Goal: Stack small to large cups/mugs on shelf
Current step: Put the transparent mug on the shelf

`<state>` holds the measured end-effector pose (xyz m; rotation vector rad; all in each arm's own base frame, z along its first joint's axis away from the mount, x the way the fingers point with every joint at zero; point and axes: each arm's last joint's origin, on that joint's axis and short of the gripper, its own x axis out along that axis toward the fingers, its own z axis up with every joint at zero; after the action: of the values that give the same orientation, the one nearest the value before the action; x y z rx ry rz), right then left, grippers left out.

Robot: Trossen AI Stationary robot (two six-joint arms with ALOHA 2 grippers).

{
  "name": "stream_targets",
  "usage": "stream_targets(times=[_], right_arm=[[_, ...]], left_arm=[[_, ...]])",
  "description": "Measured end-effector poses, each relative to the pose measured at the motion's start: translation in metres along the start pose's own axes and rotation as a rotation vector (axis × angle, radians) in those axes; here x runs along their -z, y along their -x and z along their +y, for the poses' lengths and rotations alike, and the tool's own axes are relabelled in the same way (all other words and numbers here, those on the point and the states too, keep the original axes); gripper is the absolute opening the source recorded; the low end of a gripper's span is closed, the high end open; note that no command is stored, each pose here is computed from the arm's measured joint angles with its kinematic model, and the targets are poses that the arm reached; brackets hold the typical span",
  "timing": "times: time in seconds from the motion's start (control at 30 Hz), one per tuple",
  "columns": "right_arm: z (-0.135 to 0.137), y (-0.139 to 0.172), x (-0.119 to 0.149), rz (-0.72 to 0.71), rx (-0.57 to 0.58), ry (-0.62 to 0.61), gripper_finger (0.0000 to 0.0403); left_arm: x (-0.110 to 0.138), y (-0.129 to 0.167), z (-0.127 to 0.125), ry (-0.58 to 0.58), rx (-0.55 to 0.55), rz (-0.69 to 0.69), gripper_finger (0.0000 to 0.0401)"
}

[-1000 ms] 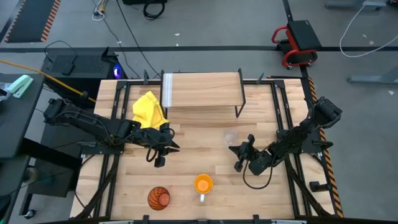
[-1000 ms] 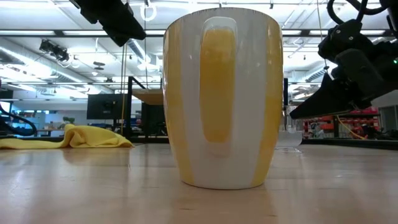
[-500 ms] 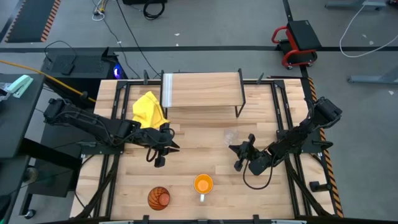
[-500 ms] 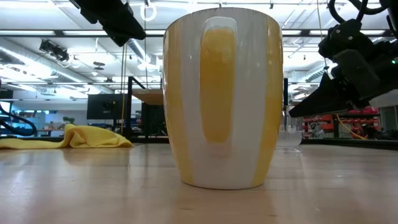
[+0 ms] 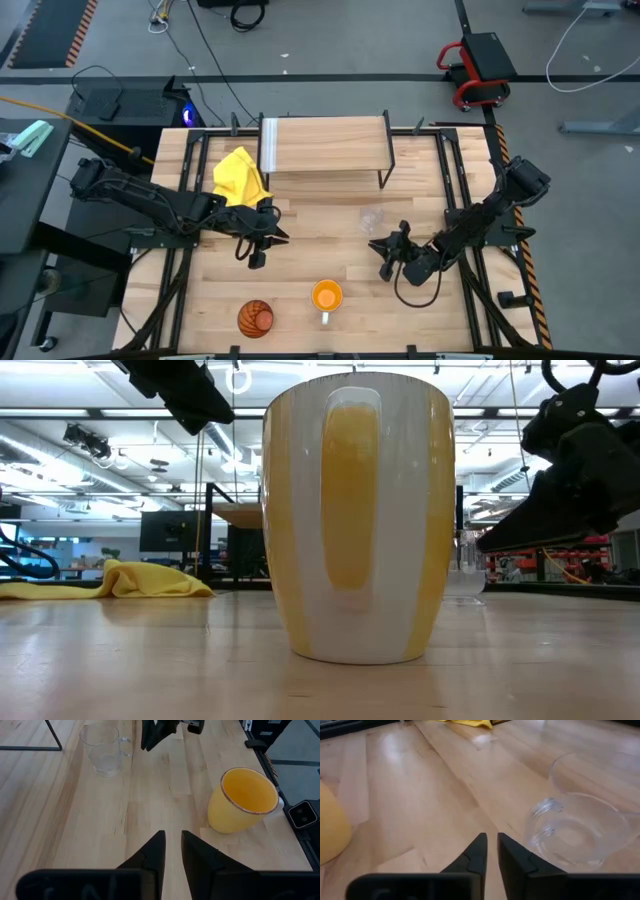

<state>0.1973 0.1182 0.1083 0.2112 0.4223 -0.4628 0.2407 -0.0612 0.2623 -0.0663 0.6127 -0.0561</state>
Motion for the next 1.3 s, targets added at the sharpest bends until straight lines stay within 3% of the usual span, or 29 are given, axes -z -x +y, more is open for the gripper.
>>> stream_targets(times=[0.27,0.87,1.3], right_arm=[[-0.003,0.001,0.004,0.023,0.020,0.028,0.0096],[-0.016,-0.012,-0.003,0.002,0.138,0.069,0.0093],[-0.017,-0.020,-0.012,-0.023,0.135,0.075,0.0093]], left_arm=[[0.000,0.000,0.000,0.000,0.000,0.000,0.0067],[0.000,0.000,0.000,0.000,0.000,0.000,0.0064],[0.000,0.000,0.000,-0.001,0.000,0.000,0.0067]])
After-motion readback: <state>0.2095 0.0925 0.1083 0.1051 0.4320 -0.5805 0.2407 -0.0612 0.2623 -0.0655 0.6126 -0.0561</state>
